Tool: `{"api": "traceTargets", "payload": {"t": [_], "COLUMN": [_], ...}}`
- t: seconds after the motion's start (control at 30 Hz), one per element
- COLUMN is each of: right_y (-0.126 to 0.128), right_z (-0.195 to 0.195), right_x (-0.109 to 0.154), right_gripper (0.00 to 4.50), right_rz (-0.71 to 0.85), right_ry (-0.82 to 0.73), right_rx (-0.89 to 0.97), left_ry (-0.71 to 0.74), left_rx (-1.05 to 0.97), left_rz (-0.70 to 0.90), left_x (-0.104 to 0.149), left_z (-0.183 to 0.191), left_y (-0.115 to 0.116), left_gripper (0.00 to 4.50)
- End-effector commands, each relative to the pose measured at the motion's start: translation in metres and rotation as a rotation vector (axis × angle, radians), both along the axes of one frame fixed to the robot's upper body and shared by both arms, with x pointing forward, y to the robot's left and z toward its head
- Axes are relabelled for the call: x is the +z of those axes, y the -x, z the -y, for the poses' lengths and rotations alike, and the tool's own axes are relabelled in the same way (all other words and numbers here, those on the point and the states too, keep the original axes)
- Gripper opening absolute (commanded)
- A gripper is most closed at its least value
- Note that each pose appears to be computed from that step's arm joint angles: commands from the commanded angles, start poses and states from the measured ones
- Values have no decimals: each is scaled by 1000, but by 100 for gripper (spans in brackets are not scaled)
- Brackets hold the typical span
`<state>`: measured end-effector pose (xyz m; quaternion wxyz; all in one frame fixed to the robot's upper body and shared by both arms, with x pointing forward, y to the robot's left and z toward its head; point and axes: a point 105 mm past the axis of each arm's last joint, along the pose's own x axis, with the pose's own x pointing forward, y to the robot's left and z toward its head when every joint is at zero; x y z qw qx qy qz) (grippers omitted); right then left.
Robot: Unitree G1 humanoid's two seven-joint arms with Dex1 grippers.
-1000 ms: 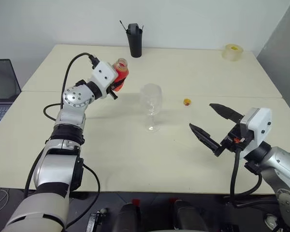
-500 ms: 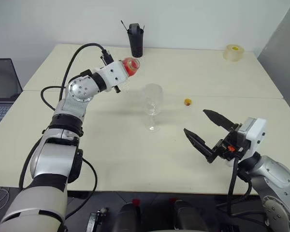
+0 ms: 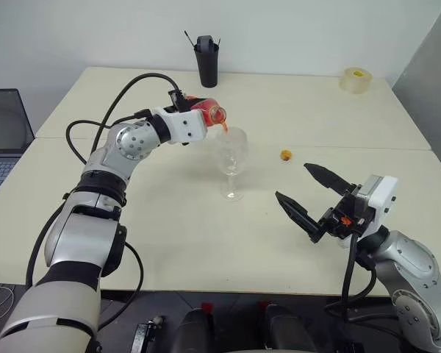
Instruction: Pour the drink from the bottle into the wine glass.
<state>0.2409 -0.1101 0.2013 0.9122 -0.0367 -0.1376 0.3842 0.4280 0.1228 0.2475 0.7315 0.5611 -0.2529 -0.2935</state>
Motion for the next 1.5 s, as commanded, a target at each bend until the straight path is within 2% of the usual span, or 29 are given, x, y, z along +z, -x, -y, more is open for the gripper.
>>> {"api": "traceTargets", "payload": {"t": [0.03,0.6,1.5], "right_y": [4,0,-7], "right_z": [-4,-5,-7], "right_x": [10,12,14], "right_gripper": [450,450,450], "right_rz": [48,60,65], "right_ry": [-6,-2,5], "right_rx": [35,39,72], "left_ry": [-7,-86,-123], "left_rx": [-42,-17,-23], "left_rz": [126,219,254], "left_x": [31,37,38], "left_z": [8,9,8], "left_y": [7,5,8], "left_gripper": [90,90,86]}}
